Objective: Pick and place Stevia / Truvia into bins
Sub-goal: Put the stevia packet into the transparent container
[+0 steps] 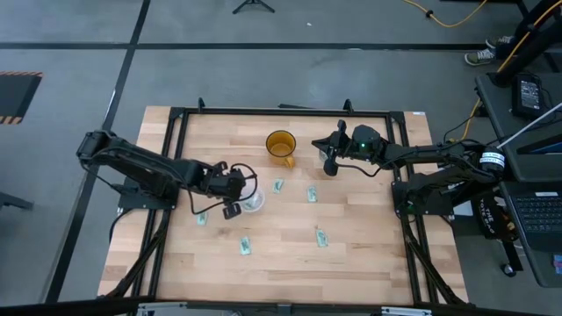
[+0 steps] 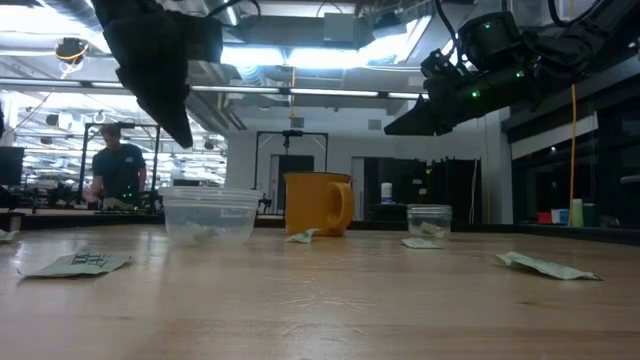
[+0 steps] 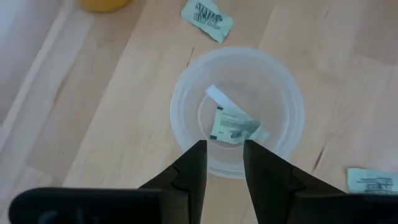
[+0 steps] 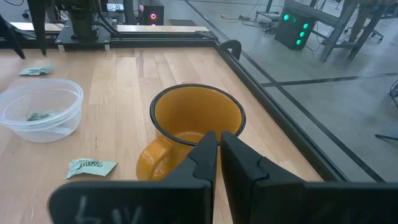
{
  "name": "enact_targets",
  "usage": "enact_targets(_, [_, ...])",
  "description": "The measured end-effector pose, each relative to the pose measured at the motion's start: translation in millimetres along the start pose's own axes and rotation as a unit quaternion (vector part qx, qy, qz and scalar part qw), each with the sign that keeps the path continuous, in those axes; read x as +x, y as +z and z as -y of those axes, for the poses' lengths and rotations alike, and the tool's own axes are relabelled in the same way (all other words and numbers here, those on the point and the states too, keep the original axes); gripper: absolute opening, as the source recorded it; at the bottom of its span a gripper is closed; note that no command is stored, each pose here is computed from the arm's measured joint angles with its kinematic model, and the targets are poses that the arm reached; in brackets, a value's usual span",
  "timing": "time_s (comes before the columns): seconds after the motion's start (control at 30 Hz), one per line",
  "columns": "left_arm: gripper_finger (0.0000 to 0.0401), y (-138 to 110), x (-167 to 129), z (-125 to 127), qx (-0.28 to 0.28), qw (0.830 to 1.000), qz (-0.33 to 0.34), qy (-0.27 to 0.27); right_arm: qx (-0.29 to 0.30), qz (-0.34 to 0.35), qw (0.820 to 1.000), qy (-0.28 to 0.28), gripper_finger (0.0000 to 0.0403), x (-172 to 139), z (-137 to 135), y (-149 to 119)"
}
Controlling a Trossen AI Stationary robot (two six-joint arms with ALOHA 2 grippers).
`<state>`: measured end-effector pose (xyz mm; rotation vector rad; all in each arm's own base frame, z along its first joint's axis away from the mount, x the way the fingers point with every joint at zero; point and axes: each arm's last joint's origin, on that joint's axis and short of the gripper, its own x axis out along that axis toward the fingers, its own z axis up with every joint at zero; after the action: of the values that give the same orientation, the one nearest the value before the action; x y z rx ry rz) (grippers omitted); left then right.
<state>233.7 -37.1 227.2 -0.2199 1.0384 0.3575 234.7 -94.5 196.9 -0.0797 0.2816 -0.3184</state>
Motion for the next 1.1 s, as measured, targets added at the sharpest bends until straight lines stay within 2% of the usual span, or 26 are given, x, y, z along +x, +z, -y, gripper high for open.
enact_targets(0.17, [0.01,-6,-11,-5,-0.031,0.999,-0.006,0.007,0.0,0.0,1.0,0.0,0.0025,0,0,0])
enact_targets(0.3, [0.01,-15,-15,-5,-0.084,0.996,-0.035,0.023,0.0,0.0,1.0,0.0,0.0025,0,0,0])
enact_targets(0.43, [0.01,-26,-18,1,-0.139,0.988,-0.065,0.031,0.0,0.0,1.0,0.0,0.0025,0,0,0])
enact_targets(0.67, [0.01,-39,-24,15,-0.191,0.979,-0.071,0.028,0.002,0.001,1.0,0.002,0.0026,0,0,0])
enact_targets(0.83, [0.01,-46,-26,24,-0.195,0.978,-0.062,0.032,-0.003,0.018,0.998,0.065,0.0026,-1,-8,4])
enact_targets(1.1, [0.01,-53,-27,33,-0.172,0.983,-0.041,0.042,-0.037,0.041,0.993,0.108,0.0015,-26,-26,23])
